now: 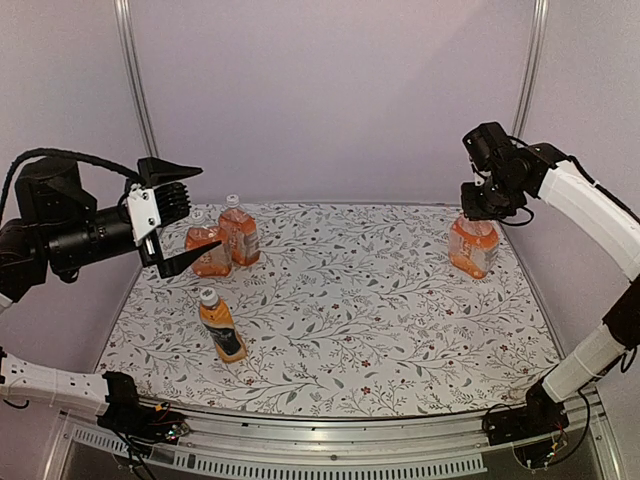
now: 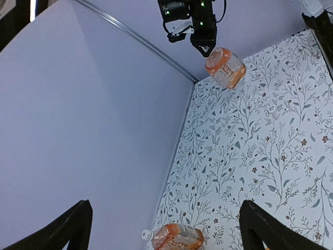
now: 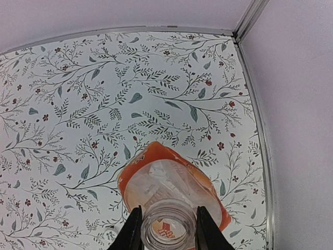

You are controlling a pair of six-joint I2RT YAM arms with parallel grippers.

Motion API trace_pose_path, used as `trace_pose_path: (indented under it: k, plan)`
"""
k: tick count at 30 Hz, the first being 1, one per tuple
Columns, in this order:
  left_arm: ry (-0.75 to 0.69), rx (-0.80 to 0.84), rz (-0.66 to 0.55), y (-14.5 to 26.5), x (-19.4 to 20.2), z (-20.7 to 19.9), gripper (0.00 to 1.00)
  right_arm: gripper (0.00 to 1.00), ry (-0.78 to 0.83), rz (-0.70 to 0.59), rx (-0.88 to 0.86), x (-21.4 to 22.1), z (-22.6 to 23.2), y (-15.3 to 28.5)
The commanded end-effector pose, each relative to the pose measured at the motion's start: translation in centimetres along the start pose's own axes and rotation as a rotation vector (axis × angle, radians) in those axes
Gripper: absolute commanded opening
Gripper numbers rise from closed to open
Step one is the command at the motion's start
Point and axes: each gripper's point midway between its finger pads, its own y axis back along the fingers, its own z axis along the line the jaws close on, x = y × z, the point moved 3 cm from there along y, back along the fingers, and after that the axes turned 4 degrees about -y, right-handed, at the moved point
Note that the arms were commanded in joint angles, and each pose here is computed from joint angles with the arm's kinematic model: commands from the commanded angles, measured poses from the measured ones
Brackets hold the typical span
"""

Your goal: Unscrew the bottle caps

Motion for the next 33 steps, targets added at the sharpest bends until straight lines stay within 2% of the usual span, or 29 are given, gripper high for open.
trace_pose_path:
  k: [1,6,15,16,18,19,21,23,25,29,33]
  plan:
    - [-0.006,-0.009,0.016,-0.1,0.5,-0.1,1.00,0.00,-0.111,0.084,-0.101,1.6,0.1,-3.6]
    - [-0.004,-0.017,0.018,0.0,0.5,0.1,1.00,0.00,-0.241,0.065,-0.127,2.7,-0.6,-6.2]
    - [-0.009,-0.018,0.018,-0.1,0.5,0.1,1.00,0.00,-0.271,0.092,-0.089,4.6,-0.8,-8.3]
    - [-0.009,-0.019,0.019,0.0,0.5,0.2,1.00,0.07,-0.272,0.091,-0.088,4.6,-0.8,-8.3]
    - [-0.010,-0.019,0.019,-0.1,0.5,0.2,1.00,0.31,-0.268,0.086,-0.085,4.3,-0.9,-7.9]
    - [-0.011,-0.018,0.019,-0.1,0.5,0.2,1.00,0.50,-0.263,0.084,-0.083,4.2,-1.0,-7.8]
    - [-0.008,-0.016,0.018,-0.2,0.5,0.1,0.99,0.68,-0.254,0.083,-0.077,3.9,-1.2,-7.3]
    - [-0.008,-0.016,0.019,-0.2,0.5,0.1,1.00,0.91,-0.240,0.085,-0.072,3.6,-1.3,-7.0]
    - [-0.005,-0.017,0.023,-0.3,0.6,0.0,0.99,0.98,-0.227,0.083,-0.072,3.2,-1.4,-6.5]
    - [0.065,-0.083,0.079,-0.6,2.0,0.5,1.00,0.99,-0.198,0.075,-0.074,2.2,-1.6,-5.2]
    - [0.207,-0.191,0.198,-0.5,5.6,1.3,0.99,0.99,-0.173,0.032,-0.082,0.2,-1.8,-2.9]
